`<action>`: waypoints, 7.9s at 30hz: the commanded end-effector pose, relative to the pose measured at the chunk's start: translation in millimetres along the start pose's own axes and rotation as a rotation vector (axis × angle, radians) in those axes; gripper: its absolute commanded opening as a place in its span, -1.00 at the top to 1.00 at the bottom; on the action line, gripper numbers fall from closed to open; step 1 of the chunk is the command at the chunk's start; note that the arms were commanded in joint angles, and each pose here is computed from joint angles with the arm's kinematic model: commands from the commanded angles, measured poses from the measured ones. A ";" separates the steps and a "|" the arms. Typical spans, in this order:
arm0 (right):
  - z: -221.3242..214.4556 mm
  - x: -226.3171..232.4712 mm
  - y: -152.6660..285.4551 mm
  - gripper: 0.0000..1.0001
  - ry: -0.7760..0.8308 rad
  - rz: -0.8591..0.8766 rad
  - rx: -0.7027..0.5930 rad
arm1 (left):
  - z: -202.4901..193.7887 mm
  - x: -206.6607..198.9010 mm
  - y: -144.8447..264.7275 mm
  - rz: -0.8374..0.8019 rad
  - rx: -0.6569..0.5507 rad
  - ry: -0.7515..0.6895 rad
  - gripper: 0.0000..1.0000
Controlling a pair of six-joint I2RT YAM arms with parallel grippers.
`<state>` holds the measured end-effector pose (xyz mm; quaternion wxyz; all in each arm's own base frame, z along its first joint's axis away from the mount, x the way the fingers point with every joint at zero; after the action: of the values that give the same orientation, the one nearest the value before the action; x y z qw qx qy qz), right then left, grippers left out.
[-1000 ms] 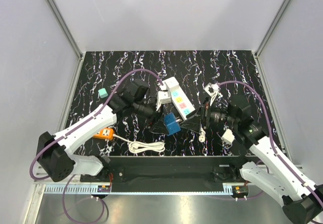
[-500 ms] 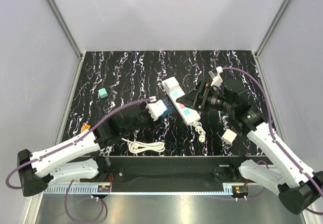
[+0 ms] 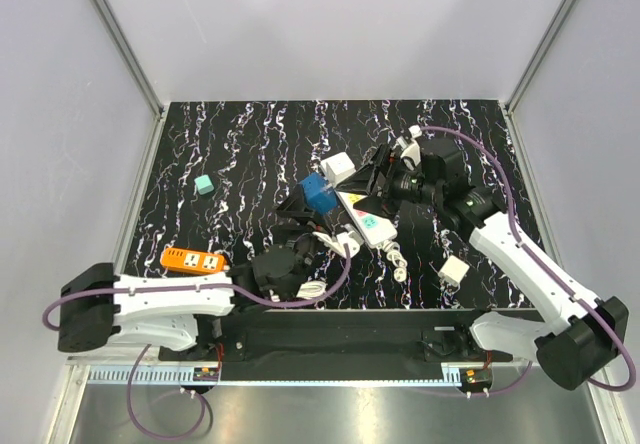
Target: Insert the plug
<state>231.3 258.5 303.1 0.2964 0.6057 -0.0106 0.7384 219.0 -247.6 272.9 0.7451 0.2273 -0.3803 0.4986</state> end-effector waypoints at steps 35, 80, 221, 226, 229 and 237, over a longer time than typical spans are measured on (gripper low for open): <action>15.4 49.7 8.2 -0.96 0.119 0.167 -0.034 | 31.0 16.5 -2.4 0.201 -0.061 -0.040 1.00; 22.4 46.0 -3.8 1.00 0.380 0.150 -0.022 | 29.4 -24.6 9.3 -0.137 -0.020 0.341 -0.98; 24.2 -33.3 210.9 -0.99 0.520 -0.287 -0.860 | -21.7 -138.6 -146.4 -0.984 0.788 0.659 1.00; 24.0 -36.9 208.1 -0.99 0.521 -0.296 -0.851 | -22.7 -151.2 -148.5 -1.008 0.804 0.653 1.00; 24.1 -37.4 206.9 -0.99 0.525 -0.299 -0.846 | -17.7 -154.9 -148.4 -1.028 0.796 0.665 1.00; 21.8 -40.3 209.1 -0.99 0.517 -0.296 -0.855 | -7.4 -160.4 -133.0 -1.079 0.818 0.648 1.00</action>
<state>161.0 66.9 345.2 0.5999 0.2321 -0.1491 0.7510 317.4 -375.5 132.2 0.8038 0.4917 0.2463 0.2270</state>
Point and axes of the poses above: each gripper's point midway between its finger pads, its own y axis back along the fingers, its own x axis along the line the jaws close on, z = x × y, the point moved 2 cm from there along y, back along the fingers, and after that the axes turned 1 degree about y, right-handed, at the moved point
